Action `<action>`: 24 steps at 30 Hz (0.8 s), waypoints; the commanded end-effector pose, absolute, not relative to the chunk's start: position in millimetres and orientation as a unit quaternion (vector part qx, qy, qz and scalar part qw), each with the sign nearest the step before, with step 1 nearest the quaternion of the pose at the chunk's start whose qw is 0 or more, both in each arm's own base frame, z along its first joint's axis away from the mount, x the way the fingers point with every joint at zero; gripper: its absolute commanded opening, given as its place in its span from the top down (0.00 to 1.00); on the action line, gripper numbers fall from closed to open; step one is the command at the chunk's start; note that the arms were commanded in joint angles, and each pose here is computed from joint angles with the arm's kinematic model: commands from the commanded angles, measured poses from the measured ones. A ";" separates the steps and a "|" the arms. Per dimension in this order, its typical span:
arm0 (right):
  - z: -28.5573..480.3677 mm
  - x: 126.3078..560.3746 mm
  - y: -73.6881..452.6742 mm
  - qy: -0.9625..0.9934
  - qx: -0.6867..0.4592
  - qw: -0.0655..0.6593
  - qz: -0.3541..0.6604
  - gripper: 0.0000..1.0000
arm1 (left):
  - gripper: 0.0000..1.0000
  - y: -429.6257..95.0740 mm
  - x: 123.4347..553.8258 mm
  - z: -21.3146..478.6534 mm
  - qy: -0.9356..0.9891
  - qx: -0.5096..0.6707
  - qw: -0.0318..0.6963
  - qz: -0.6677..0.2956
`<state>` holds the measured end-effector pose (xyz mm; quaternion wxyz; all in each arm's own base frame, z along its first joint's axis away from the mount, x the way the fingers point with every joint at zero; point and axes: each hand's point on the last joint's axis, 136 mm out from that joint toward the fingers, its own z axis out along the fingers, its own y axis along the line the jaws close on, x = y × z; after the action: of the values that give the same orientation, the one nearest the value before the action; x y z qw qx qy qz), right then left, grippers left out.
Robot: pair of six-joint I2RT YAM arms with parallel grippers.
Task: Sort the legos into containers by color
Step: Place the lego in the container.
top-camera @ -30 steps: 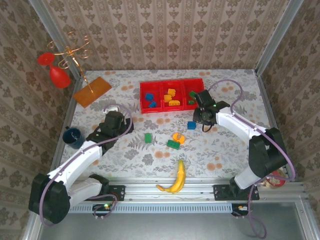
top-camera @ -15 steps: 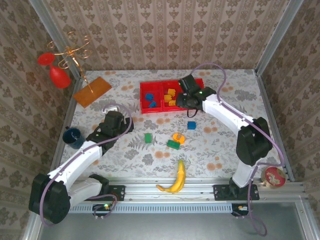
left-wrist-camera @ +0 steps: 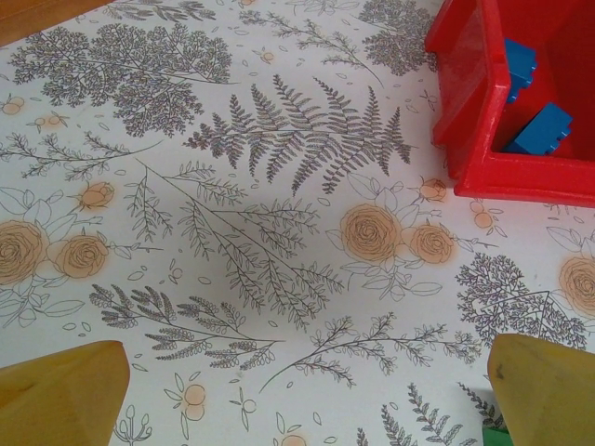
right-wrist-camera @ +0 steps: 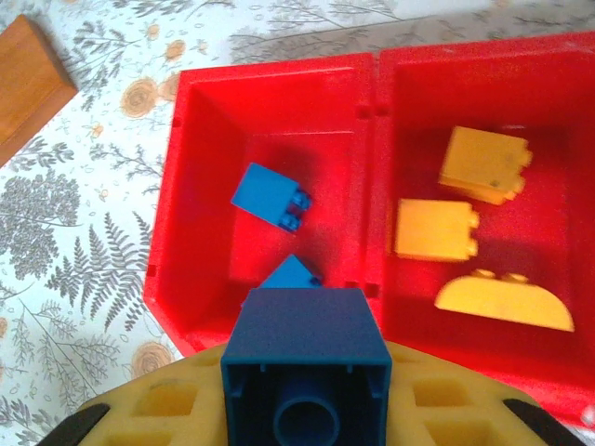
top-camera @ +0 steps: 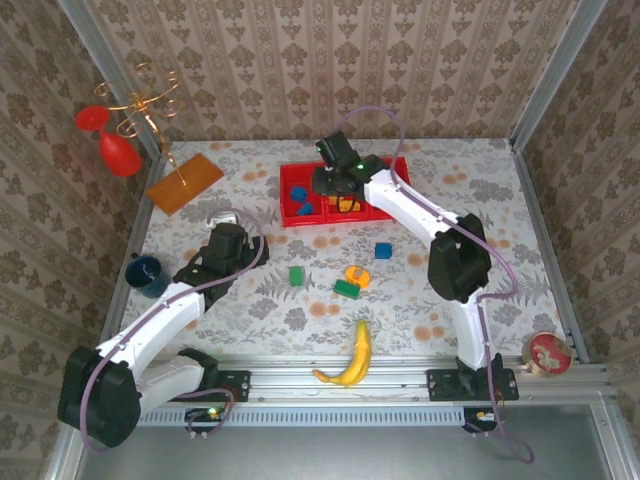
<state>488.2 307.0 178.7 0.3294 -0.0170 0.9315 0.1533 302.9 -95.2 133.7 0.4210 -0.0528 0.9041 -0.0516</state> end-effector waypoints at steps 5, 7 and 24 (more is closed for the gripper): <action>170.8 503.0 343.2 0.929 -0.073 0.330 0.152 0.89 | 0.00 -100.0 307.1 130.9 0.906 -0.056 0.414 -0.064; 169.0 506.9 350.4 0.928 -0.082 0.332 0.150 0.89 | 0.00 -101.5 307.7 129.5 0.907 -0.055 0.412 -0.067; 146.1 531.6 361.2 0.923 -0.102 0.350 0.123 0.85 | 0.00 -104.5 310.2 127.9 0.908 -0.054 0.410 -0.072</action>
<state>527.7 361.9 149.8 0.3455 -0.0916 0.9233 0.1408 304.4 -102.5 122.2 0.4036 -0.0440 0.9119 -0.0602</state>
